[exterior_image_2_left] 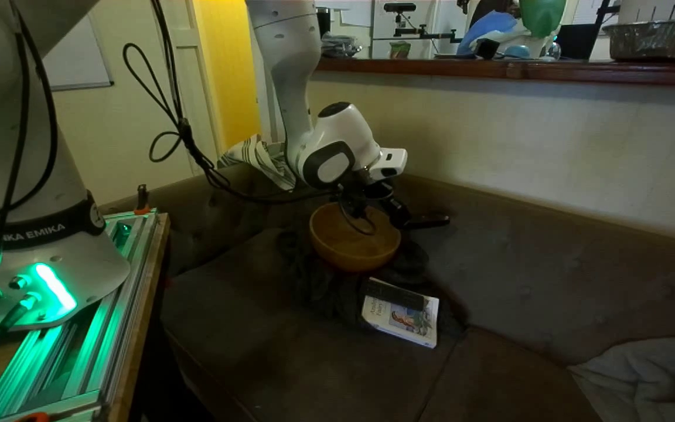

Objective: Remove the black object from the backrest of the sofa and place it inside the wooden bowl.

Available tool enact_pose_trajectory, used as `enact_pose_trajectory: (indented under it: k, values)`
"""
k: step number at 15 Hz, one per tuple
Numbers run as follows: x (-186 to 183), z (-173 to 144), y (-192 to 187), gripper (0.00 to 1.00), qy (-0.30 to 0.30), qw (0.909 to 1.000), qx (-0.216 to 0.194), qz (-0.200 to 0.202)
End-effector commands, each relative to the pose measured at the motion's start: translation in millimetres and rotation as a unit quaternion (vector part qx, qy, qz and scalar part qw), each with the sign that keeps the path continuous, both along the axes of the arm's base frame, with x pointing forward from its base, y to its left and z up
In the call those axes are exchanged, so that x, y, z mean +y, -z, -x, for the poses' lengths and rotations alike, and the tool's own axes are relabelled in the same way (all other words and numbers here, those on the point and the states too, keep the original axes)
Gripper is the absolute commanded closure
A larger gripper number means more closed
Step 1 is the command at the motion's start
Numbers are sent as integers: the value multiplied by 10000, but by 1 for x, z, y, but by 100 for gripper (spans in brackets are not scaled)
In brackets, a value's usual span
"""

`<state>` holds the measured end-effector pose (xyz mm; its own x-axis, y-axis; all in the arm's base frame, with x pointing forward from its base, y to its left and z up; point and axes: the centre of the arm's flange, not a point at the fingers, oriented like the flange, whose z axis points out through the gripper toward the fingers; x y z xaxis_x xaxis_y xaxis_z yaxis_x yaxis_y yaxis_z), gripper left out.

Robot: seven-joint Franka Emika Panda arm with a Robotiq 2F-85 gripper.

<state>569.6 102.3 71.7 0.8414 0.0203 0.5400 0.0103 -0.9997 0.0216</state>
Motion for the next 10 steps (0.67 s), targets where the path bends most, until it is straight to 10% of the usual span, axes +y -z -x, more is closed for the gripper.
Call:
enact_pose_trajectory:
  k: [1,10]
  values:
    - [38,27,9,64,-222,9996,-93,141]
    - [119,104,51,64,-597,9982,10,27]
